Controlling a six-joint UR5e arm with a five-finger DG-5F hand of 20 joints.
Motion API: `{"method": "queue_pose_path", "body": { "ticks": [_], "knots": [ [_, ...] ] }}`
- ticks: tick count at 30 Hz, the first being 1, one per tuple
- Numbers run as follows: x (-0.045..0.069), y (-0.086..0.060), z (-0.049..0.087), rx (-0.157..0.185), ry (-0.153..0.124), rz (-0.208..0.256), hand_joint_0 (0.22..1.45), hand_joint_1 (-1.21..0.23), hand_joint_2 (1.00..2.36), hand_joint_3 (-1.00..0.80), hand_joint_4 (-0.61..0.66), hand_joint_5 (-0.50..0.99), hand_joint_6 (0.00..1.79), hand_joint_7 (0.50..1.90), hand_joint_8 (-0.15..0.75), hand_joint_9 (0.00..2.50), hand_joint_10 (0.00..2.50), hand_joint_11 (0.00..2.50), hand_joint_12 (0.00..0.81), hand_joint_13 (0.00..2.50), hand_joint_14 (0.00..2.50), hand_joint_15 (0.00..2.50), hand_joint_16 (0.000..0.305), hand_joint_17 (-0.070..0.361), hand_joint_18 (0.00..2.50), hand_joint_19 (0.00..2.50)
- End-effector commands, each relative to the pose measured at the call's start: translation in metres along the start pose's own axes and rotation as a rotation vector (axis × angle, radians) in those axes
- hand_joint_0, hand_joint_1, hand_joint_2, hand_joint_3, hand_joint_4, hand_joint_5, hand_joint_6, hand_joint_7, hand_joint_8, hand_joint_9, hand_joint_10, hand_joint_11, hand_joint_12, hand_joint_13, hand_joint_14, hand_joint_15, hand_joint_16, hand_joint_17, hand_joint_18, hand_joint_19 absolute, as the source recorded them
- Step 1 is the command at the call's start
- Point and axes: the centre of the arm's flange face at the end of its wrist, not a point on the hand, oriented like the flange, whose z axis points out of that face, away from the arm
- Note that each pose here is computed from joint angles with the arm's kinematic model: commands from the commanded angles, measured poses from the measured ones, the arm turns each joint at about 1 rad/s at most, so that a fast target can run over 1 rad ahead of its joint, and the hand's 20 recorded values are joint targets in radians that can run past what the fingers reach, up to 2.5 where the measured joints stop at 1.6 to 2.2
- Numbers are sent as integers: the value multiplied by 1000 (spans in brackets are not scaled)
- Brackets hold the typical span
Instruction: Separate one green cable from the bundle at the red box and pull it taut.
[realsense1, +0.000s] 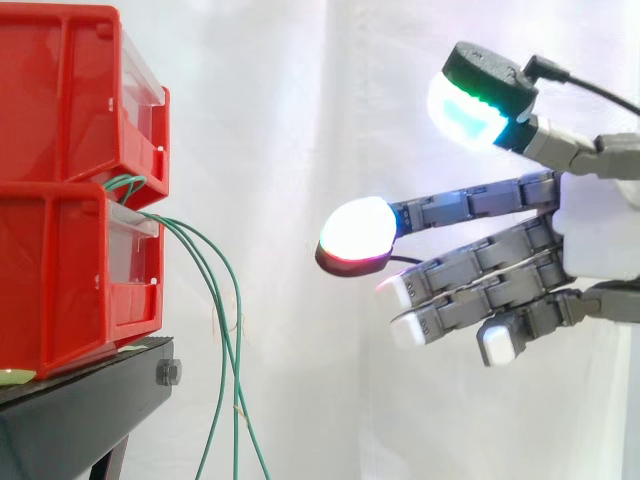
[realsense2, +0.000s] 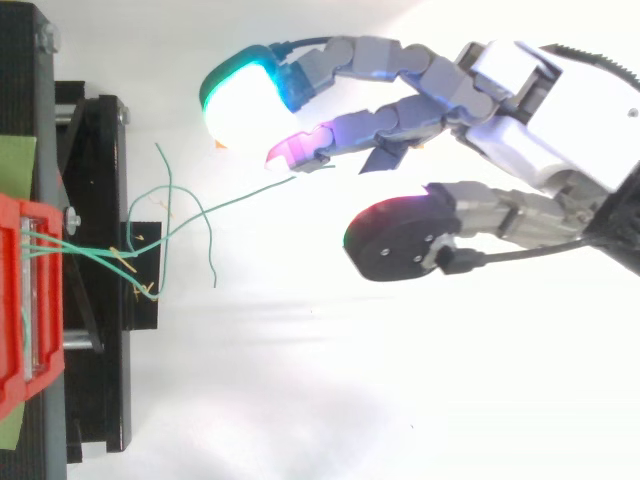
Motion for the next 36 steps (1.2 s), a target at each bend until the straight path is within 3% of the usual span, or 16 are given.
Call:
{"method": "queue_pose_path", "body": {
  "ticks": [1, 4, 5, 7, 9, 11, 18, 21, 26, 30, 32, 34, 36],
  "knots": [
    [7, -16, 7, 14, -10, -9, 411, -474, 1000, -500, 102, -276, 501, 596, 364, 810, 9, 263, 443, 724, 11, 319, 89, 200, 1032, 534],
    [11, -19, 13, 16, -18, 1, 411, -476, 1000, -500, 102, -276, 501, 593, 363, 810, 10, 262, 442, 723, 13, 321, 89, 200, 1031, 534],
    [18, -29, 19, 19, -15, 7, 411, -475, 1000, -500, 102, -276, 501, 593, 363, 811, 9, 267, 443, 723, 11, 323, 89, 200, 1031, 542],
    [22, -32, 26, 18, -19, 21, 411, -474, 1000, -500, 102, -276, 501, 594, 365, 812, 9, 262, 443, 722, 11, 320, 89, 200, 1029, 532],
    [24, -32, 31, 5, -4, 33, 411, -473, 1000, -500, 102, -276, 501, 593, 363, 815, 8, 264, 440, 720, 11, 319, 89, 200, 1026, 541],
    [23, -32, 31, 6, 3, 28, 411, -474, 1000, -500, 102, -276, 501, 593, 363, 816, 9, 264, 440, 718, 11, 318, 89, 200, 1020, 535],
    [17, -33, 34, 5, -12, 22, 411, -474, 1000, -500, 102, -276, 501, 594, 366, 814, 9, 274, 441, 716, 11, 321, 89, 200, 1013, 537],
    [19, -29, 36, -10, -51, 11, 411, -473, 1000, -500, 102, -276, 501, 593, 366, 814, 9, 274, 441, 715, 11, 321, 89, 200, 1011, 536],
    [22, -24, 38, -38, -80, -5, 411, -473, 1000, -500, 101, -276, 501, 596, 365, 815, 9, 263, 439, 714, 11, 315, 88, 199, 1006, 538],
    [21, -23, 39, -38, -107, -30, 411, -473, 1000, -500, 101, -277, 501, 593, 365, 815, 8, 263, 439, 714, 11, 318, 89, 199, 1004, 538],
    [27, -40, 41, -24, -120, -34, 411, -473, 1000, -500, 101, -277, 501, 596, 364, 814, 9, 266, 438, 714, 11, 325, 89, 199, 1002, 539],
    [30, -38, 50, -28, -139, -12, 411, -473, 1000, -500, 100, -277, 501, 593, 365, 814, 9, 263, 438, 714, 11, 324, 89, 199, 1002, 539],
    [41, -59, 59, -17, -140, 6, 411, -473, 1000, -500, 100, -277, 501, 595, 363, 814, 9, 270, 439, 713, 11, 321, 88, 199, 1000, 539]
  ]
}}
